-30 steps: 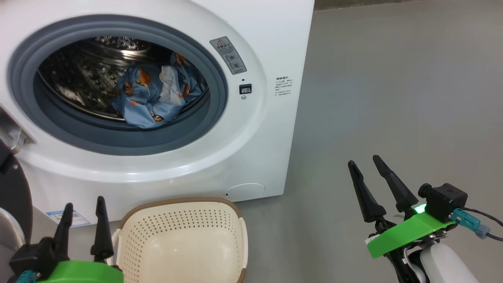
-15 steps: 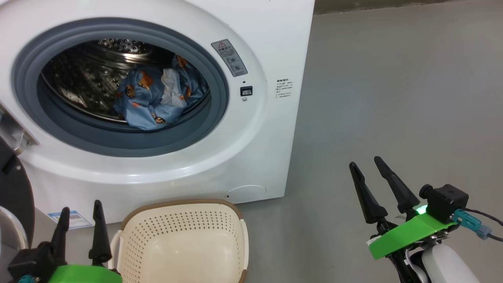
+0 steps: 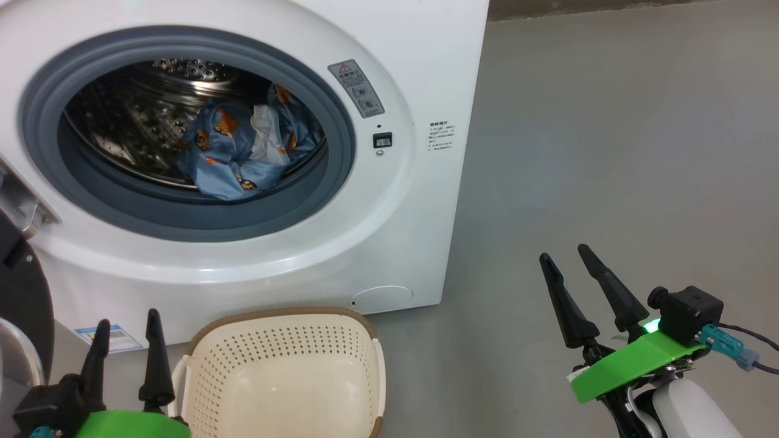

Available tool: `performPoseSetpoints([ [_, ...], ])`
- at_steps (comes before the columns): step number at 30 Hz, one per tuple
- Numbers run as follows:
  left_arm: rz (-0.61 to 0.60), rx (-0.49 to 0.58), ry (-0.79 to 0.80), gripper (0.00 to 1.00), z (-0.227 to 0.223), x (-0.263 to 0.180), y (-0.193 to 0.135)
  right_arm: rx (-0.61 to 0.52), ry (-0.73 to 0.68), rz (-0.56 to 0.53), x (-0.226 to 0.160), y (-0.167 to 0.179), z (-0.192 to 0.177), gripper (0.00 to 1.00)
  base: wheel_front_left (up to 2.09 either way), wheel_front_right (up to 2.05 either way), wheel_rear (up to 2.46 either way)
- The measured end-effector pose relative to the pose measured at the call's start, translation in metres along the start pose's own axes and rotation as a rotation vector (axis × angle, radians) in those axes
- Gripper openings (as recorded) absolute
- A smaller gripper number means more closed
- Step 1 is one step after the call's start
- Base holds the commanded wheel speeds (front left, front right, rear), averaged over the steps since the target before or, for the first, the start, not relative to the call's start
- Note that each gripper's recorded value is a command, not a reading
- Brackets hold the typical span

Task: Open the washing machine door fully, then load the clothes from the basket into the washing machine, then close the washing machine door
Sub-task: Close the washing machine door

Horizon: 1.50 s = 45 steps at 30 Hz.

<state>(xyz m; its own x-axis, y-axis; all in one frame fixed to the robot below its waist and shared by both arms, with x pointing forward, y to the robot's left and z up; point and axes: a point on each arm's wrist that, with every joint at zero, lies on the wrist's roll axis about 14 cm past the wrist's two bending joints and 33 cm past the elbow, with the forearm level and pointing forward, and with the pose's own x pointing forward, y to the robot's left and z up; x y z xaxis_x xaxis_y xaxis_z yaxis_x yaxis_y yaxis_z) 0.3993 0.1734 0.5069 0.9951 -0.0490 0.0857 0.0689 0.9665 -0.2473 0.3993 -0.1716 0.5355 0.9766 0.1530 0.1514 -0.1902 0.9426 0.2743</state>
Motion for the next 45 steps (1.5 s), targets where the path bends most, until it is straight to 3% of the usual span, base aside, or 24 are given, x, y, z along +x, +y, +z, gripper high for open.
performPoseSetpoints([
  [14,0.014,-0.005,-0.003,1.00,0.0000,0.0000,0.0031,0.000,0.005,-0.001,0.0003,-0.0005,-0.0017,1.00,-0.15,0.15,0.00],
  [32,0.018,-0.020,-0.022,1.00,0.0051,-0.0006,0.0039,0.002,-0.005,-0.006,0.0007,-0.0015,0.0012,1.00,-1.49,1.49,0.00],
  [45,0.016,-0.012,-0.020,1.00,0.0040,0.0002,0.0040,0.008,-0.005,-0.011,0.0007,-0.0018,0.0004,1.00,-0.29,0.29,0.00],
])
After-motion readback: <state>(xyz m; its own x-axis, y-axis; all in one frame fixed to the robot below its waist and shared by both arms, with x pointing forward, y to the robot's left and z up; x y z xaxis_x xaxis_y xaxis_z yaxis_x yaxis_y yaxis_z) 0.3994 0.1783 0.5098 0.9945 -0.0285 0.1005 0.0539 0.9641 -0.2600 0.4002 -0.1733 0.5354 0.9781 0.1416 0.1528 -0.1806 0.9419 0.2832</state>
